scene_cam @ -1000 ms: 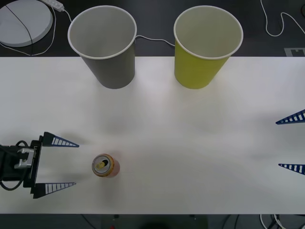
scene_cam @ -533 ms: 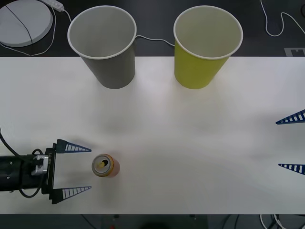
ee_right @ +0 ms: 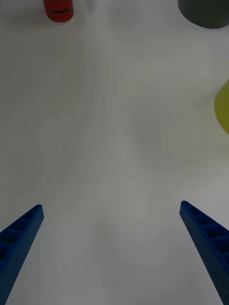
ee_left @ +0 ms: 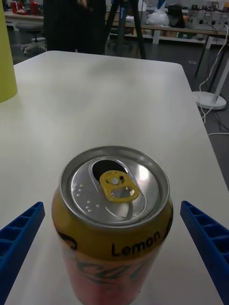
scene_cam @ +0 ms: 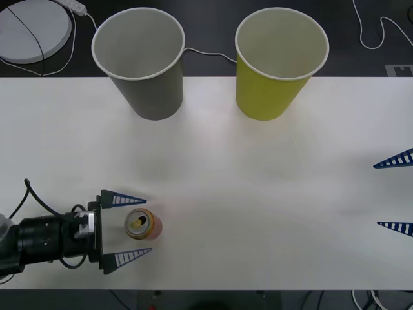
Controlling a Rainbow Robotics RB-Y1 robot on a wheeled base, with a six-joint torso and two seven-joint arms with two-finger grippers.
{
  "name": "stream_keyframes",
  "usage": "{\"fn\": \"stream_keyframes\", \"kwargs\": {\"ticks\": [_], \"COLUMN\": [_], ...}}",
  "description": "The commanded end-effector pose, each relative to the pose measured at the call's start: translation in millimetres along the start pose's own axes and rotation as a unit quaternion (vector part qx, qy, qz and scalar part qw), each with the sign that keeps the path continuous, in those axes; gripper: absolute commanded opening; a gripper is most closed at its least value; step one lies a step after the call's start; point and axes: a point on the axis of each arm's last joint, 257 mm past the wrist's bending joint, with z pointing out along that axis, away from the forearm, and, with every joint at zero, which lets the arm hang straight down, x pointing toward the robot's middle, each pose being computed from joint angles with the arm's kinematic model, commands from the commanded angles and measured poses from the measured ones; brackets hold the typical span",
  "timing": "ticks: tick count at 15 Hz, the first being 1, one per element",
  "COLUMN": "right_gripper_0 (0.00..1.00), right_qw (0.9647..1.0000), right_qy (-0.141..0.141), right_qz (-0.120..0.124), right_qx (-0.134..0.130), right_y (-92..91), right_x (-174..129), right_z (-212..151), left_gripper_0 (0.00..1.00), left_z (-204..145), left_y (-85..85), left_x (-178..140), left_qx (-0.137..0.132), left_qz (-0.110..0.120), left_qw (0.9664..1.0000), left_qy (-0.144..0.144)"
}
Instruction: Put the can into the green bin and the plastic bottle into the gray bin
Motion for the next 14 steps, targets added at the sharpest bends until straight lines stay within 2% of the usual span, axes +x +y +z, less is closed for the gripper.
{"fn": "stream_keyframes", "kwargs": {"ticks": [1, 8, 9, 10, 11, 14], "right_gripper_0": [1.0, 1.0, 1.0, 1.0, 1.0, 1.0], "right_qw": [1.0, 1.0, 1.0, 1.0, 1.0, 1.0], "right_qy": [0.0, 0.0, 0.0, 0.0, 0.0, 0.0], "right_qz": [0.0, 0.0, 0.0, 0.0, 0.0, 0.0], "right_qx": [0.0, 0.0, 0.0, 0.0, 0.0, 0.0], "right_y": [0.0, 0.0, 0.0, 0.0, 0.0, 0.0], "right_x": [0.0, 0.0, 0.0, 0.0, 0.0, 0.0], "right_z": [0.0, 0.0, 0.0, 0.0, 0.0, 0.0], "left_gripper_0": [1.0, 1.0, 0.88, 0.29, 0.0, 0.0], "left_z": [12.7, 26.8, 27.4, 27.4, 27.6, 28.5], "left_y": [0.7, -1.3, -1.1, -1.3, -0.8, 2.4], "left_x": [3.3, 3.6, 3.6, 3.9, 2.9, 1.0], "left_qx": [-0.006, -0.011, -0.012, -0.011, -0.011, -0.011], "left_qz": [0.004, 0.005, 0.005, 0.005, 0.004, 0.004], "left_qw": [1.0, 0.9999, 0.9999, 0.9999, 0.9999, 0.9999], "left_qy": [0.004, 0.001, 0.001, 0.001, 0.0, -0.001]}}
